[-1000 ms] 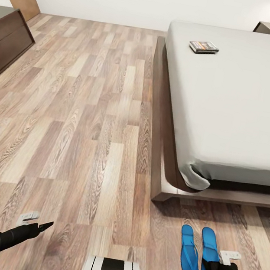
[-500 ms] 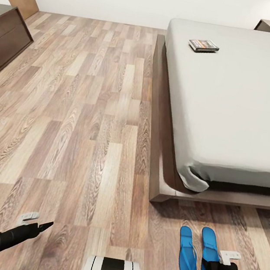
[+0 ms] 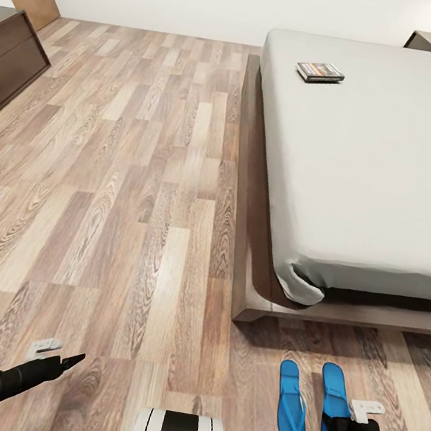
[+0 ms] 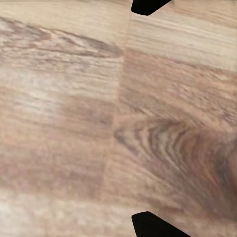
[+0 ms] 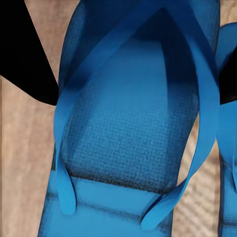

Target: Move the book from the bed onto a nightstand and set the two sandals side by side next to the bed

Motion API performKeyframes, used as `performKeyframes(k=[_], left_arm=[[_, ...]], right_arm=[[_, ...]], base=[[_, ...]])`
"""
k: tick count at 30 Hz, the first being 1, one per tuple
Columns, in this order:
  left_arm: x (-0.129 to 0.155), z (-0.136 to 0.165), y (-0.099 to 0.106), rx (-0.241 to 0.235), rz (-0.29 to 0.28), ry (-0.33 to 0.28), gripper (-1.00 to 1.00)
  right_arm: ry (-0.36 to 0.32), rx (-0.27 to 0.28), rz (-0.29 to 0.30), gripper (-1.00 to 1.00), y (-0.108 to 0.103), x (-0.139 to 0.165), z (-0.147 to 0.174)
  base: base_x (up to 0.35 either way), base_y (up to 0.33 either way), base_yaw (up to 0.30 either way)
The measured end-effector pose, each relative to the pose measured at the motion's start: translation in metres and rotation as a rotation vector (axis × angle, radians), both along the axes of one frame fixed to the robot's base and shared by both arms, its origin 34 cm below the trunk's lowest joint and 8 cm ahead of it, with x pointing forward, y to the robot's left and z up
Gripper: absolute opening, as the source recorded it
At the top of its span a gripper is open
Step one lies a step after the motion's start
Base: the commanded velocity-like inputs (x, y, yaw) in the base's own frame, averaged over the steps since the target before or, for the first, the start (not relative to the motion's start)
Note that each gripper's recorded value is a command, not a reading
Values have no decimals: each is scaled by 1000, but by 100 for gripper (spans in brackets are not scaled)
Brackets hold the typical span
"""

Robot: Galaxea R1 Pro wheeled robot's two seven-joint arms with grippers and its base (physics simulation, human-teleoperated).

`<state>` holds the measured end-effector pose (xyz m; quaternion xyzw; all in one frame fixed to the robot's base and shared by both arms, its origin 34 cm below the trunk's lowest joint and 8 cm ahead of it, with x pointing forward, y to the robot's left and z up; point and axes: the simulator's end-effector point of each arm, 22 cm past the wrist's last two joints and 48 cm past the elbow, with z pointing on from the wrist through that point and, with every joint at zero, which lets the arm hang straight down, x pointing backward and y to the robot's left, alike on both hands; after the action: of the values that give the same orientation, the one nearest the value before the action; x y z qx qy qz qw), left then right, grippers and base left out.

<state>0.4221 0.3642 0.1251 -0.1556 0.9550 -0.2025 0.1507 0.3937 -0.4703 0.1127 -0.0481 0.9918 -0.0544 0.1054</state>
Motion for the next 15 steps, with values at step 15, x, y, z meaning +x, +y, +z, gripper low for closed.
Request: performKeyframes(k=[15], left_arm=[[-16,-15,0,0,0,41,100]], right_arm=[[41,0,0,-100,0,-16,-13]], base=[[0,-1,0]])
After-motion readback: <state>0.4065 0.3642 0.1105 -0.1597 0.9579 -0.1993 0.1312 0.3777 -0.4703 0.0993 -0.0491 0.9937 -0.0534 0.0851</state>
